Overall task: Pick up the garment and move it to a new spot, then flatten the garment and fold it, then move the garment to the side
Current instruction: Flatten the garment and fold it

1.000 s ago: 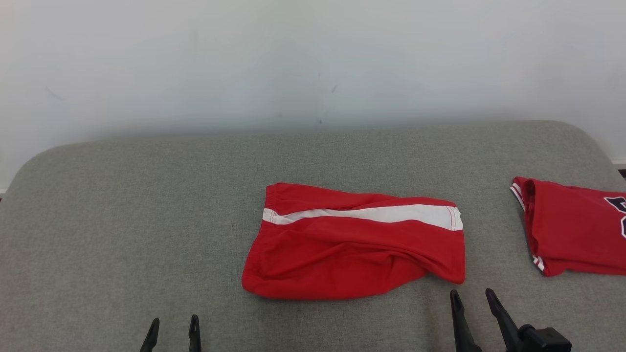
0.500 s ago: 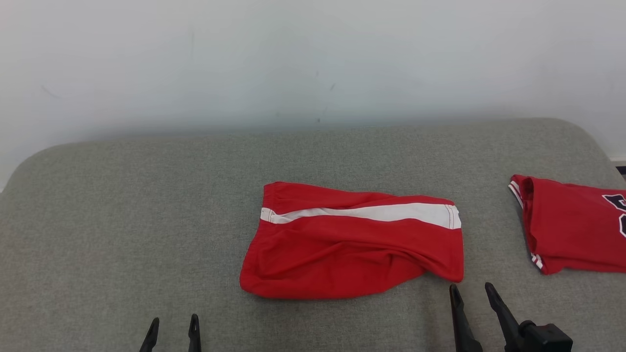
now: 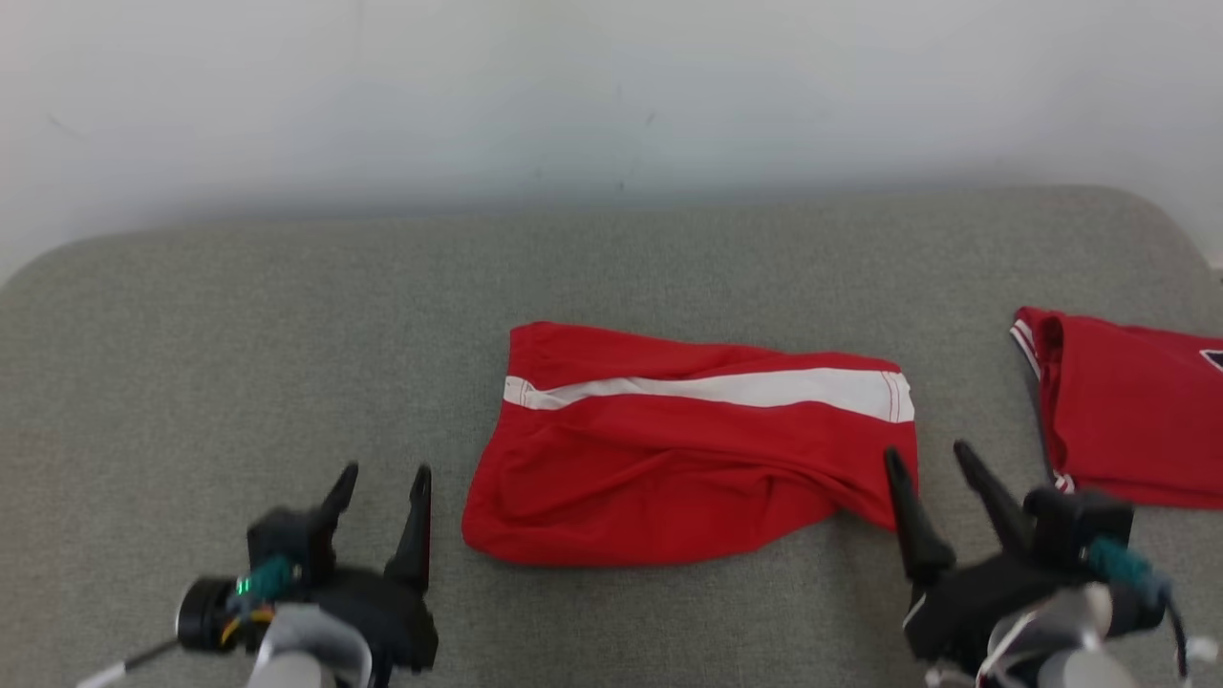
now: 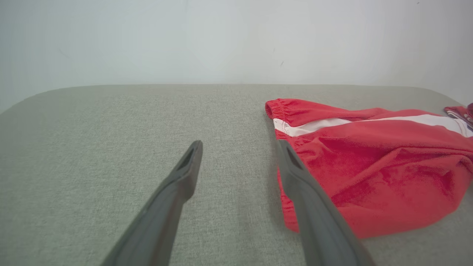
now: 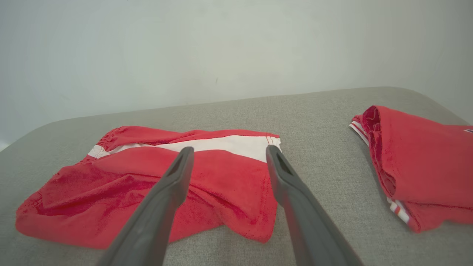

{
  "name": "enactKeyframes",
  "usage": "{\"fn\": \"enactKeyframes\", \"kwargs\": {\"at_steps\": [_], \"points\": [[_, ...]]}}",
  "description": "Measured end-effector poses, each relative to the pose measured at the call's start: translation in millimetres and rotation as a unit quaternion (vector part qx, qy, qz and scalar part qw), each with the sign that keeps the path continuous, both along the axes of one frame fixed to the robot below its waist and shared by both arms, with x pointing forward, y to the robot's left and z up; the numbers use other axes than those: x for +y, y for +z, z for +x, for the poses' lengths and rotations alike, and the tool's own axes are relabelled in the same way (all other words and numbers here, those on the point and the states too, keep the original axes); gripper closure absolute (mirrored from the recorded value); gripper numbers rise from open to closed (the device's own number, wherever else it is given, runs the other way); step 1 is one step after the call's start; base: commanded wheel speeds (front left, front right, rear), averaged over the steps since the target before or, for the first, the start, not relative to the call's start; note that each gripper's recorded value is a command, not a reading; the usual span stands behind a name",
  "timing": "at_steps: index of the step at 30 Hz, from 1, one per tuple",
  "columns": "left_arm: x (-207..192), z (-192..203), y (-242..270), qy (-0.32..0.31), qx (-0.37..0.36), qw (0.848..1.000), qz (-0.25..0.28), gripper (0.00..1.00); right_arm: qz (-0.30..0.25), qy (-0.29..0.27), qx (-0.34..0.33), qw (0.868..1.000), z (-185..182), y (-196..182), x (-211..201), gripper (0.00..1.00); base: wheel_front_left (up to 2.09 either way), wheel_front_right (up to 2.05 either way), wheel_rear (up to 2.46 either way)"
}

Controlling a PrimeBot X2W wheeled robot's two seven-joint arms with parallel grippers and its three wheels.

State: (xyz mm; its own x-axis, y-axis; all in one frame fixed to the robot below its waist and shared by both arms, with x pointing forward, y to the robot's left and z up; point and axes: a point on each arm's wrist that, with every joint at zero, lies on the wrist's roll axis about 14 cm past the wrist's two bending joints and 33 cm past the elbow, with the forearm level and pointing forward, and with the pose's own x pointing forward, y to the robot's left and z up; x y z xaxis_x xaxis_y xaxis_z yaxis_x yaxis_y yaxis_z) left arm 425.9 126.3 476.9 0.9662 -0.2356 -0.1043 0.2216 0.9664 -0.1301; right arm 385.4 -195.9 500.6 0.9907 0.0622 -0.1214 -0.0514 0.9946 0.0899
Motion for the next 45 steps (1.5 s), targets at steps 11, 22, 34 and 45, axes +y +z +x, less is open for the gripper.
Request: {"fn": "enactKeyframes", "kwargs": {"at_steps": [11, 22, 34, 45], "points": [[-33, 66, -20, -0.059, 0.141, 0.988, 0.001, 0.0, -0.026, 0.015, 0.095, 0.995, 52, 1, -14, 0.0, 0.0, 0.0, 0.0], [-59, 92, -54, -0.114, 0.225, 0.966, 0.056, 0.0, -0.041, 0.008, 0.11, 0.993, 65, -10, -26, 0.0, 0.0, 0.0, 0.0], [-83, 101, -68, -0.155, 0.254, 0.951, 0.081, 0.51, -0.035, -0.01, 0.124, 0.992, 62, -27, -38, 0.0, 0.0, 0.0, 0.0], [-74, 108, -57, -0.155, 0.234, 0.955, 0.094, 0.76, -0.027, -0.009, 0.125, 0.992, 66, -31, -34, 0.0, 0.0, 0.0, 0.0]]}}
